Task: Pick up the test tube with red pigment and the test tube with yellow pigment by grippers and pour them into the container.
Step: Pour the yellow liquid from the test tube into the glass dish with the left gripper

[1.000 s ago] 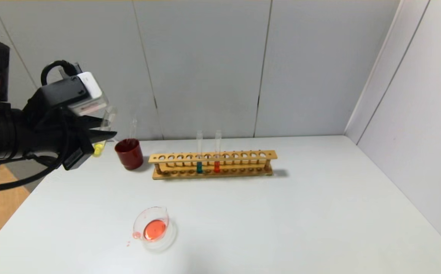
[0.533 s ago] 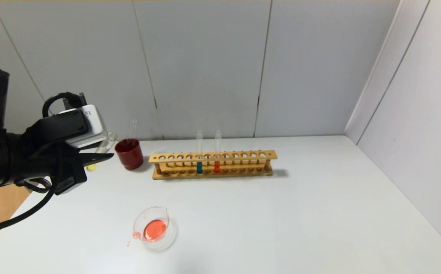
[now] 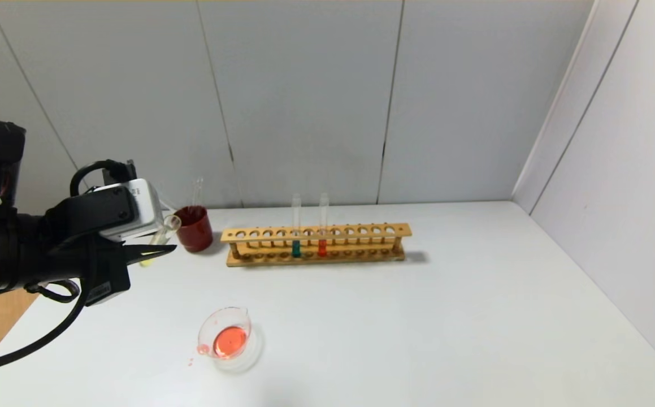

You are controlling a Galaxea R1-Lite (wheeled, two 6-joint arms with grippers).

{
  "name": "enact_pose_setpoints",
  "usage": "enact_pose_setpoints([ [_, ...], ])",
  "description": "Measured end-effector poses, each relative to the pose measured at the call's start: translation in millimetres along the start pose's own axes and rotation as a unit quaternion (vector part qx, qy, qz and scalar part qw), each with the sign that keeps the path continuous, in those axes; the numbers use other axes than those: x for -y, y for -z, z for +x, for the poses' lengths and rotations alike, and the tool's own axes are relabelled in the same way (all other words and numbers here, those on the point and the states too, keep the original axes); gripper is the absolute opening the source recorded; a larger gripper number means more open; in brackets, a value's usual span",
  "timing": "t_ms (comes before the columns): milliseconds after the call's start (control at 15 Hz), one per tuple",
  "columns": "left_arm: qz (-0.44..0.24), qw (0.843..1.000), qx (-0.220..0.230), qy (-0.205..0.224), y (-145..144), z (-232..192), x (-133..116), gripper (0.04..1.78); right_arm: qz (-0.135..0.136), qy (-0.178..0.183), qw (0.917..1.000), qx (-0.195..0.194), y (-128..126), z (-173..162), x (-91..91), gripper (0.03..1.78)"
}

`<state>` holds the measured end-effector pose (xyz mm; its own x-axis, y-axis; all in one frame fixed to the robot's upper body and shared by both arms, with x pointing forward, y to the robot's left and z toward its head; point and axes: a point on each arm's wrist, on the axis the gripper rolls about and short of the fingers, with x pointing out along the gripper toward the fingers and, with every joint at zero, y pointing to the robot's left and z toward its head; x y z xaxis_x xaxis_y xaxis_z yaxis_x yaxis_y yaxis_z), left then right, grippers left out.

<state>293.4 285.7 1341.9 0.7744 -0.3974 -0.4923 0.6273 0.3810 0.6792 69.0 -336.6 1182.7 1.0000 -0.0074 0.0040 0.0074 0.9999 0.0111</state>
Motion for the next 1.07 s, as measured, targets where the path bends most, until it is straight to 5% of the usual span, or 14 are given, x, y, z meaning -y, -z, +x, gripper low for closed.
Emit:
enact_pose_setpoints([
  [667,0.039,0.998,-0.045,0.026,34,26,-8,0.3,0.0,0.0,1.0,0.0,0,0,0.0,1.75],
  [1067,0.067,0.997,-0.04,0.004,38,25,-20,0.3,0.0,0.0,1.0,0.0,0,0,0.0,1.75],
])
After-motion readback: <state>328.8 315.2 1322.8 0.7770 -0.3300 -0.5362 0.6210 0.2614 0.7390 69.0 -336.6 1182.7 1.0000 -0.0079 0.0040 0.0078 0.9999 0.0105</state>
